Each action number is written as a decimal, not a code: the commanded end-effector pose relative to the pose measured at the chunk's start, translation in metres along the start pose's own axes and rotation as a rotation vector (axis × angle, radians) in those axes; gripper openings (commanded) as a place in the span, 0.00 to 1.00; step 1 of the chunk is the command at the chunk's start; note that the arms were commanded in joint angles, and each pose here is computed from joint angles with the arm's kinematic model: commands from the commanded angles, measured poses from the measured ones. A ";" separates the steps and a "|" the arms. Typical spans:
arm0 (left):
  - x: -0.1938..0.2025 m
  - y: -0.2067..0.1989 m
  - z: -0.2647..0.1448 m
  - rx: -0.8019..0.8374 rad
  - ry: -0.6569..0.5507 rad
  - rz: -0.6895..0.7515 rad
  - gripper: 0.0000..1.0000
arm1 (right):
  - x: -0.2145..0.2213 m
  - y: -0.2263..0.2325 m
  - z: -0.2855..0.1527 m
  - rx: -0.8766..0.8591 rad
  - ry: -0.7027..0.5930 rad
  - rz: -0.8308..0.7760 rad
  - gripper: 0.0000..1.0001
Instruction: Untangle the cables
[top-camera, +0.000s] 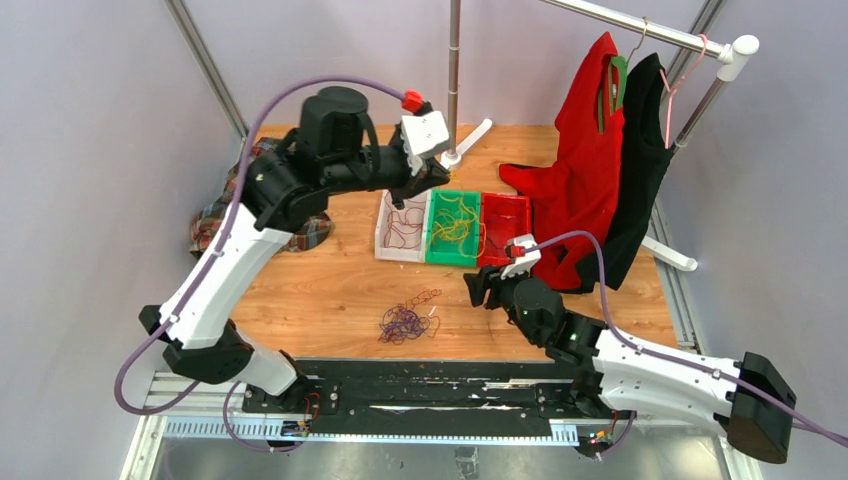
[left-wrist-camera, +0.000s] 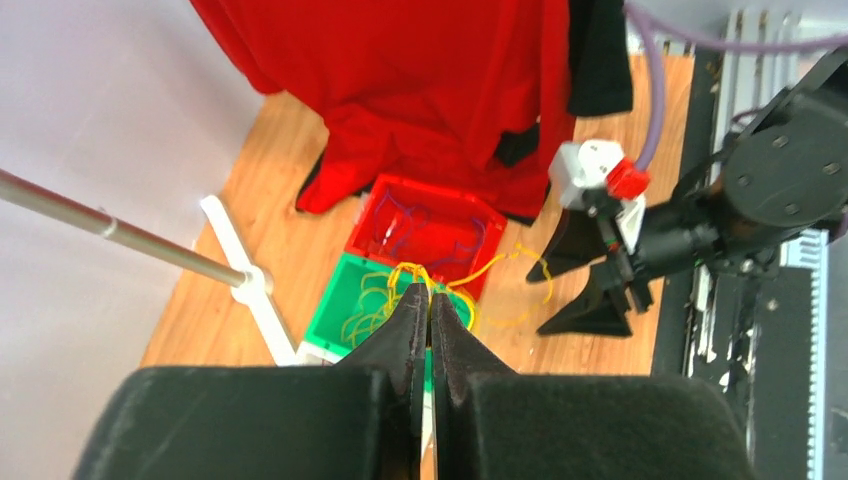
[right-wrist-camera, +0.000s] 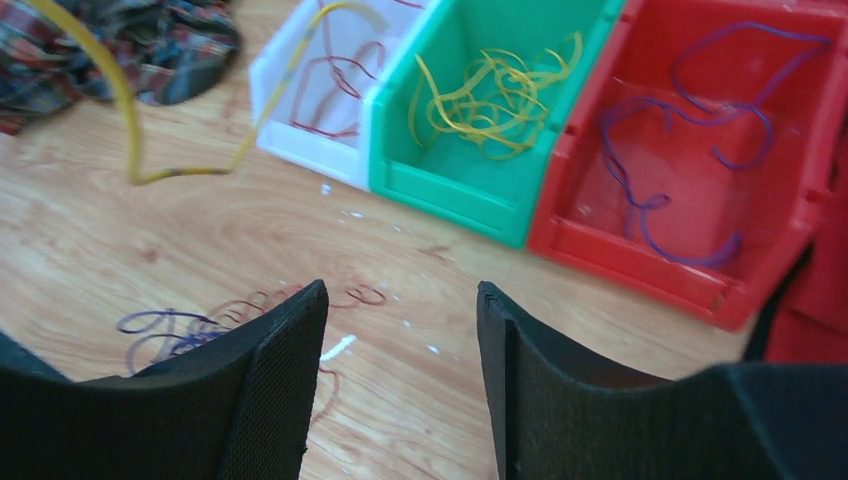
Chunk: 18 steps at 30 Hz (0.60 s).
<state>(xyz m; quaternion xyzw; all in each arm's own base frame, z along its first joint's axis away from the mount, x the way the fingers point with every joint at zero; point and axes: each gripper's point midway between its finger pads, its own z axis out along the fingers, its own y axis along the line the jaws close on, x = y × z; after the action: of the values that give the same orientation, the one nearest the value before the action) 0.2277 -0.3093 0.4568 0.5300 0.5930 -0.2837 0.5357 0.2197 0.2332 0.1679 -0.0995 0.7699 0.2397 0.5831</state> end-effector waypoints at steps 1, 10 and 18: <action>0.022 0.012 0.028 -0.023 0.029 0.083 0.00 | 0.018 -0.040 -0.012 0.166 0.020 -0.019 0.56; 0.068 0.017 0.088 0.030 0.052 0.091 0.00 | 0.016 -0.070 -0.030 0.265 -0.028 -0.016 0.48; 0.107 0.017 0.127 0.104 0.126 0.128 0.00 | 0.012 -0.077 -0.035 0.296 -0.037 -0.002 0.46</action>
<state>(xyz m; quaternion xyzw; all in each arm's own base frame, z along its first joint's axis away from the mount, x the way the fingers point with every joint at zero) 0.2939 -0.3729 0.3236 0.5829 0.6155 -0.2560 0.4645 0.2177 0.1638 0.1437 -0.0339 0.7862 0.1428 0.6003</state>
